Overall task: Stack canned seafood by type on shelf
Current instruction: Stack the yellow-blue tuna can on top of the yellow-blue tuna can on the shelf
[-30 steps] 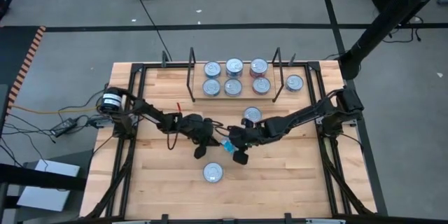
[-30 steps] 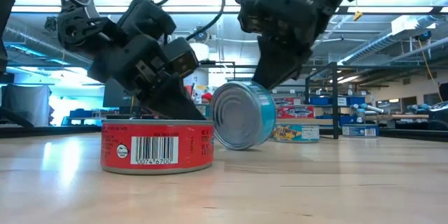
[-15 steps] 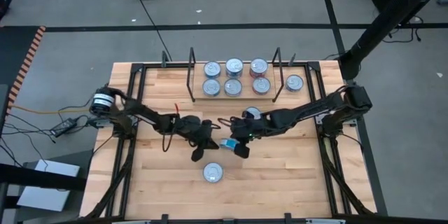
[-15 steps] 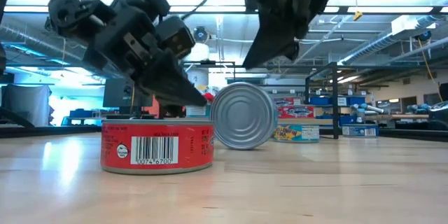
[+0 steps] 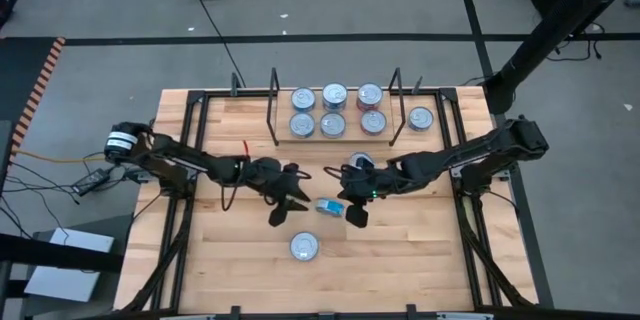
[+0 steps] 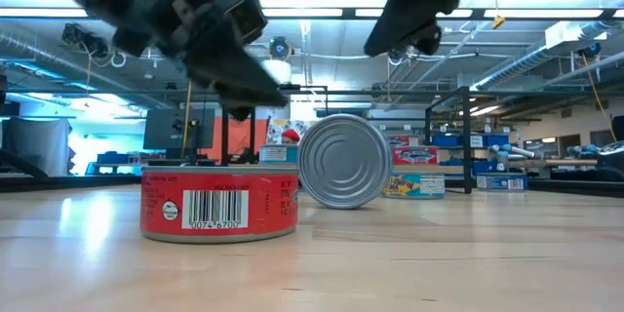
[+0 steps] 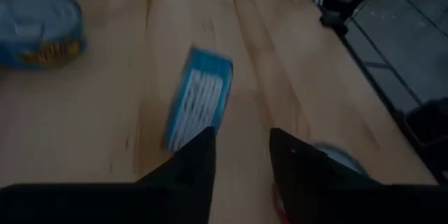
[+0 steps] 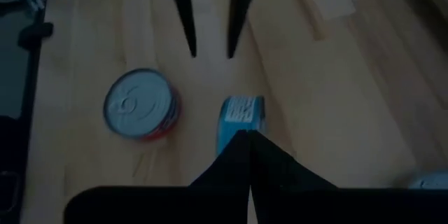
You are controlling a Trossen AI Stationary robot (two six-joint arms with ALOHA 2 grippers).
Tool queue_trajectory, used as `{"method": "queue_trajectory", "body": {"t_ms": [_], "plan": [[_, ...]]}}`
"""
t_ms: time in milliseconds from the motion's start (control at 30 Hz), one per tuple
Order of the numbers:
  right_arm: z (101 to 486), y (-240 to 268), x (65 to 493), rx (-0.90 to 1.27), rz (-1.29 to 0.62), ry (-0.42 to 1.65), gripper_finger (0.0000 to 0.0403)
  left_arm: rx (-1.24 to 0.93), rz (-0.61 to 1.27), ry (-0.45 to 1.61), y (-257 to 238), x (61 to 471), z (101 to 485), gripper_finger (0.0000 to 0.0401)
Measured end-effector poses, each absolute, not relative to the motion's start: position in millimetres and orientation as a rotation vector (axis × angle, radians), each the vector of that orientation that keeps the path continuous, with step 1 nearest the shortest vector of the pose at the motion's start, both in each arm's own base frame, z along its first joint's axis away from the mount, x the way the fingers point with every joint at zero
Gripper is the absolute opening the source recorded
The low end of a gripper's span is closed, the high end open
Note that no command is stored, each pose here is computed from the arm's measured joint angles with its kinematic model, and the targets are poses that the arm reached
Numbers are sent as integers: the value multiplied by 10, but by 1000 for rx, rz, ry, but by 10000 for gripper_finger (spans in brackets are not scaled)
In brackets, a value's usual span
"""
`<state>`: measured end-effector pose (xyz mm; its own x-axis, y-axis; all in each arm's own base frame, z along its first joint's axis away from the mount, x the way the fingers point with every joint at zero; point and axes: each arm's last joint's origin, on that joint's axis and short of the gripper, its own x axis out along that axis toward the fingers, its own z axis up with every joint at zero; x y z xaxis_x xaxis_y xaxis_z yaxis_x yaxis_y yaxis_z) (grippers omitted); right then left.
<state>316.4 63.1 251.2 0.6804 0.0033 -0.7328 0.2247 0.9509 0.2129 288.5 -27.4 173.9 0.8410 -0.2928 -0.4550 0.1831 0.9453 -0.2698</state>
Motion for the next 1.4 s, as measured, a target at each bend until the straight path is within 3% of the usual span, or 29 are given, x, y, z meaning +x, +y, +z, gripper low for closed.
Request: {"method": "queue_trajectory", "body": {"t_ms": [333,533,1133,1400], "plan": [[2661,825,2939,348,-123,834,11,-13,-194,578,-252,3170,2039,240],[2725,854,2843,364,-122,845,13,32,-206,643,-260,3328,1974,273],[2741,864,2773,351,-125,875,13,105,-221,701,-272,3493,1784,277],[2739,863,2771,339,-121,878,15,115,-207,716,-268,3508,1726,253]]}}
